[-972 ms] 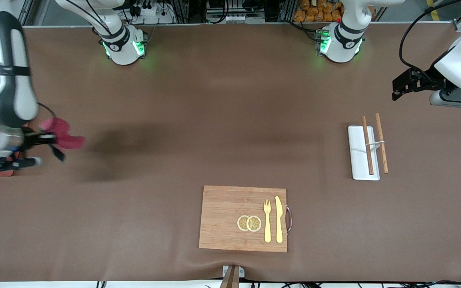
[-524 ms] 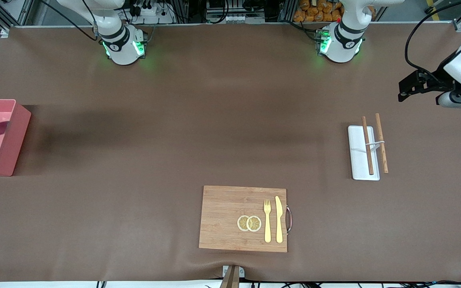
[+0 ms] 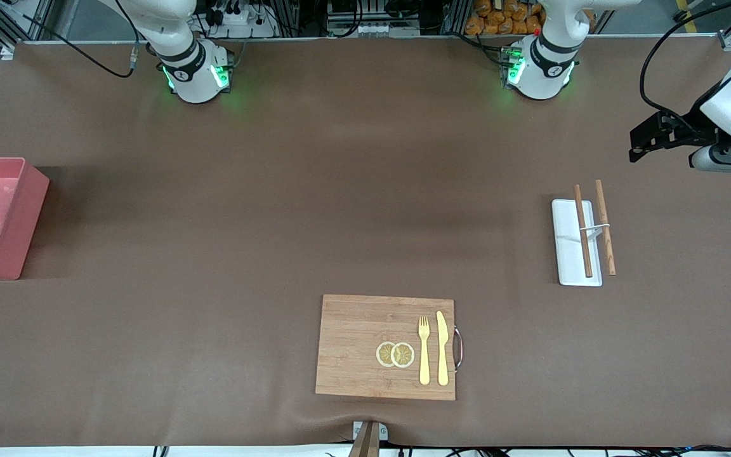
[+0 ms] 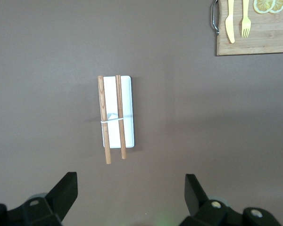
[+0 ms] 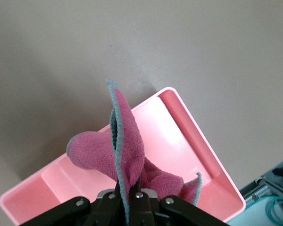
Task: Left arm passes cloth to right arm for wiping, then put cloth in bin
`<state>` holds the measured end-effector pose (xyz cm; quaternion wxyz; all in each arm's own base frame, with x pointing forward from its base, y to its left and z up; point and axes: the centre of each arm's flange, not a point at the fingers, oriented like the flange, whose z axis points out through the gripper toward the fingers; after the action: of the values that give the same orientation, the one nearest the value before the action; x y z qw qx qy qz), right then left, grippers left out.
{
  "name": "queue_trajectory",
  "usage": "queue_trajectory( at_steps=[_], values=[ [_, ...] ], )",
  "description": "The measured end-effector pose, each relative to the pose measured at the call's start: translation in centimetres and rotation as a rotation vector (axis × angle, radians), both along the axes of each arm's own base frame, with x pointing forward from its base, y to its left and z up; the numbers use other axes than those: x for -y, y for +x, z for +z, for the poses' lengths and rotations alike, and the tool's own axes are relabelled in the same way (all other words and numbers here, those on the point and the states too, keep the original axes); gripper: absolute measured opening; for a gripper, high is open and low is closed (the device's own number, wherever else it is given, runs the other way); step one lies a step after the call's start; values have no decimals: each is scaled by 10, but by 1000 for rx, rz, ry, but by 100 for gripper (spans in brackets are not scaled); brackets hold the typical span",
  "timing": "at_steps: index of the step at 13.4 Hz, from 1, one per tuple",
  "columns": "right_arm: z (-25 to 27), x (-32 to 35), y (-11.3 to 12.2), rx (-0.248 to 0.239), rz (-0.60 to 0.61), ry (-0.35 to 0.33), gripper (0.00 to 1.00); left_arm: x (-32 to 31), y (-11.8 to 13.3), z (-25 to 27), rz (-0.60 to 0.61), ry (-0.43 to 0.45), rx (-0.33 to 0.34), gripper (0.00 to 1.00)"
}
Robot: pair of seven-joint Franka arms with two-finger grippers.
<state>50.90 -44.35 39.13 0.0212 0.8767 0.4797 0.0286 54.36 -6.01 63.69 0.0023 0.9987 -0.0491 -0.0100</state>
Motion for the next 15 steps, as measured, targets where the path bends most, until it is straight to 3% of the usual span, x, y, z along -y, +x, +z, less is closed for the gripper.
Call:
queue_trajectory(
  at_steps=[7,12,15],
  values=[
    [-10,49,-33,-4,26,-14,8,-2,1,-2,3,0,-3,100],
    [-20,52,-33,-14,25,-9,63,-2,1,-2,3,0,-3,100],
    [-6,43,-15,5,33,-16,94,-2,1,-2,4,0,-3,100]
  ],
)
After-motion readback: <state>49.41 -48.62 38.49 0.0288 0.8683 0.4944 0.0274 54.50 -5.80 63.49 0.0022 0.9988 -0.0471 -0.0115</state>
